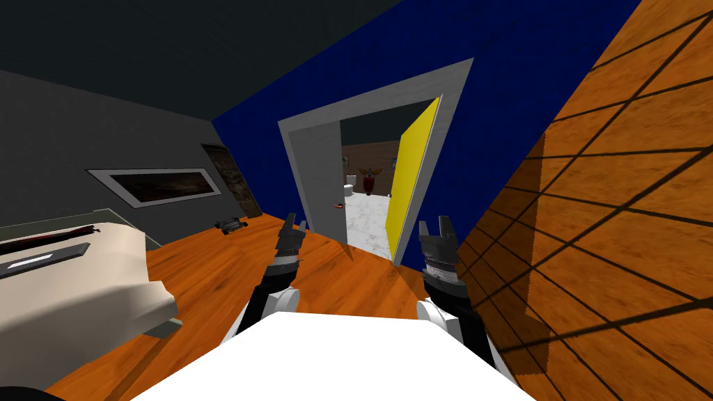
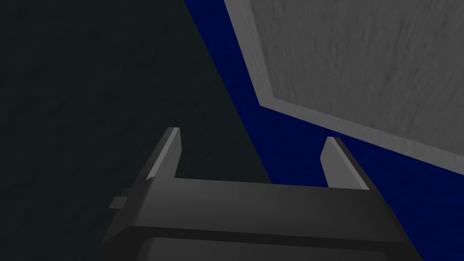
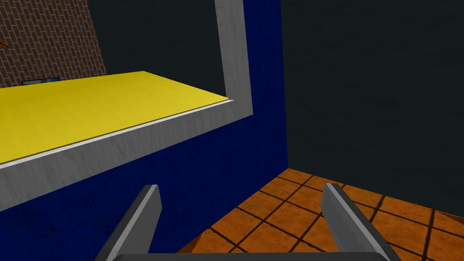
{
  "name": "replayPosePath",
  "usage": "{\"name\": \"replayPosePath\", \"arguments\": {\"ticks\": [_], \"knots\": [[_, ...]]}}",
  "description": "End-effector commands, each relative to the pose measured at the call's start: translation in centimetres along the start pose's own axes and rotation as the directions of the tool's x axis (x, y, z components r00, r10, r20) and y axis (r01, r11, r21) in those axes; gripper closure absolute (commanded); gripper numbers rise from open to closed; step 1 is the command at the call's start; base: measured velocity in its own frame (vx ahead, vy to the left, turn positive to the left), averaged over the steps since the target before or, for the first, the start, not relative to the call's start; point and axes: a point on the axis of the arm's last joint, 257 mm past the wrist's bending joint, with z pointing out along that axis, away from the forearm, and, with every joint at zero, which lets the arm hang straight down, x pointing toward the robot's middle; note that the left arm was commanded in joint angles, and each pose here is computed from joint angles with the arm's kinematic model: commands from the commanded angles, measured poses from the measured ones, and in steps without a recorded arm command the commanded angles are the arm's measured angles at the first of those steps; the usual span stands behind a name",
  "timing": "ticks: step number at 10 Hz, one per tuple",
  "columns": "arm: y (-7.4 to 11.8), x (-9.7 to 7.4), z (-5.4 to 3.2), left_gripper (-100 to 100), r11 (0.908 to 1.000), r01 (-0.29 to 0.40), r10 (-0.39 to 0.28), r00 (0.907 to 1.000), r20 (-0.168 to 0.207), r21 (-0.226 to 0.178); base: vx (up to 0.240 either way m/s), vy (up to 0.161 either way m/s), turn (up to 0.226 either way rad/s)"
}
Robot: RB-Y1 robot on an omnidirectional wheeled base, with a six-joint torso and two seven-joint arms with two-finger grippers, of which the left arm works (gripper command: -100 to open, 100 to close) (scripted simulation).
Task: Push the door open
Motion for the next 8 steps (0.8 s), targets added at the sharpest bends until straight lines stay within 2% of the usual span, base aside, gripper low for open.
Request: {"name": "replayPosePath", "arguments": {"ticks": [1,8], "knots": [[0.9,0.3,-0.09,-100,0.9999,0.005,-0.005,1.0000,-0.008,-0.011,0.052,0.037,0.004],[5.2,1.9,-0.64,-100,0.9975,0.030,-0.033,0.9985,-0.044,-0.065,0.107,0.032,-0.006]]}}
